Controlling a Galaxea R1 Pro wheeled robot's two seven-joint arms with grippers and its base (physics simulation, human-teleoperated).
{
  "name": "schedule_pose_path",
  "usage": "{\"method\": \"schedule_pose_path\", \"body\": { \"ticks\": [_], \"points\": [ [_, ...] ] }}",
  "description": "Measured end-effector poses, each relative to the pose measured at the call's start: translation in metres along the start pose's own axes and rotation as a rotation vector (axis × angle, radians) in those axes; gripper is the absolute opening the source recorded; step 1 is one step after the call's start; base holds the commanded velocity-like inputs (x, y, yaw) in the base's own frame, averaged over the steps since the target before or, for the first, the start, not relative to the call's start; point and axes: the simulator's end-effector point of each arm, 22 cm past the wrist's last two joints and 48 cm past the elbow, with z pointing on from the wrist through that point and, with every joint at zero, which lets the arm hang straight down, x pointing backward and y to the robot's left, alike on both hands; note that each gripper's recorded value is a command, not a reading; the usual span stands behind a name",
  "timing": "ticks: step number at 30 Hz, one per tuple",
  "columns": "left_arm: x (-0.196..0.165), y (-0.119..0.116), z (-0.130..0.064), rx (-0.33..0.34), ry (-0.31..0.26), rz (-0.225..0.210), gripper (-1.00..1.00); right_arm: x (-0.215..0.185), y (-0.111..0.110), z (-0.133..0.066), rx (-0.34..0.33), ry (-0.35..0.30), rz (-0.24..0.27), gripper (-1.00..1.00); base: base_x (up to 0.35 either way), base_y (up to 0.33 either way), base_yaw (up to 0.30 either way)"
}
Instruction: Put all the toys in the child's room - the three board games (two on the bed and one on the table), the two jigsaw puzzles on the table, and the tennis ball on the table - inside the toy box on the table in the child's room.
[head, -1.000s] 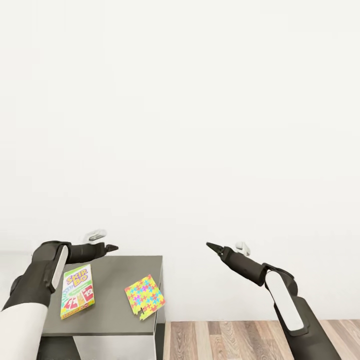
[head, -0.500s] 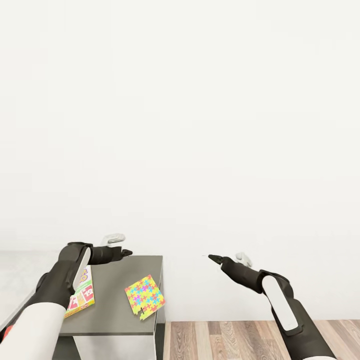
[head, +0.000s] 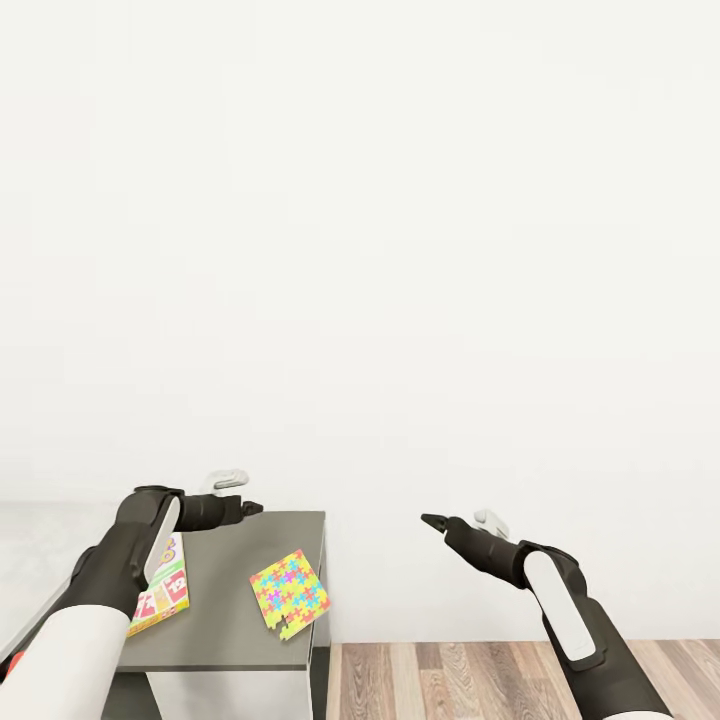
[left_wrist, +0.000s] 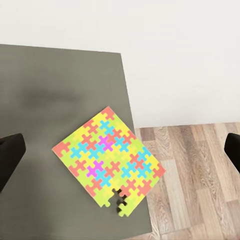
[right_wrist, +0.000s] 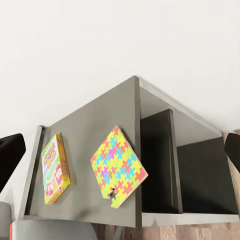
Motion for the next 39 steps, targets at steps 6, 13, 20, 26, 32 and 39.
{"method": "schedule_pose_path", "body": {
  "ticks": [6, 13, 20, 26, 32, 39],
  "points": [
    [0.0, -0.002, 0.001, 0.002, 0.0, 0.0, 1.0, 0.0, 0.001, 0.0, -0.003, 0.0, 0.0, 1.0, 0.0, 0.0, 0.0],
    [0.003, -0.002, 0.003, 0.004, 0.005, -0.001, 1.0, 0.001, 0.0, 0.0, -0.004, 0.006, 0.006, 1.0, 0.0, 0.0, 0.0],
    [0.006, 0.001, 0.006, 0.002, 0.014, -0.004, 1.0, 0.004, -0.004, 0.003, -0.001, 0.011, 0.017, 1.0, 0.0, 0.0, 0.0],
    [0.01, -0.002, 0.011, 0.008, 0.023, -0.007, 1.0, 0.007, -0.009, 0.006, 0.006, 0.017, 0.025, 1.0, 0.0, 0.0, 0.0],
    [0.013, 0.0, 0.014, 0.008, 0.031, -0.009, 1.0, 0.01, -0.012, 0.008, 0.012, 0.022, 0.03, 1.0, 0.0, 0.0, 0.0],
    [0.012, 0.002, 0.015, 0.012, 0.03, -0.01, 1.0, 0.012, -0.015, 0.011, 0.015, 0.028, 0.034, 1.0, 0.0, 0.0, 0.0]
  ]
}}
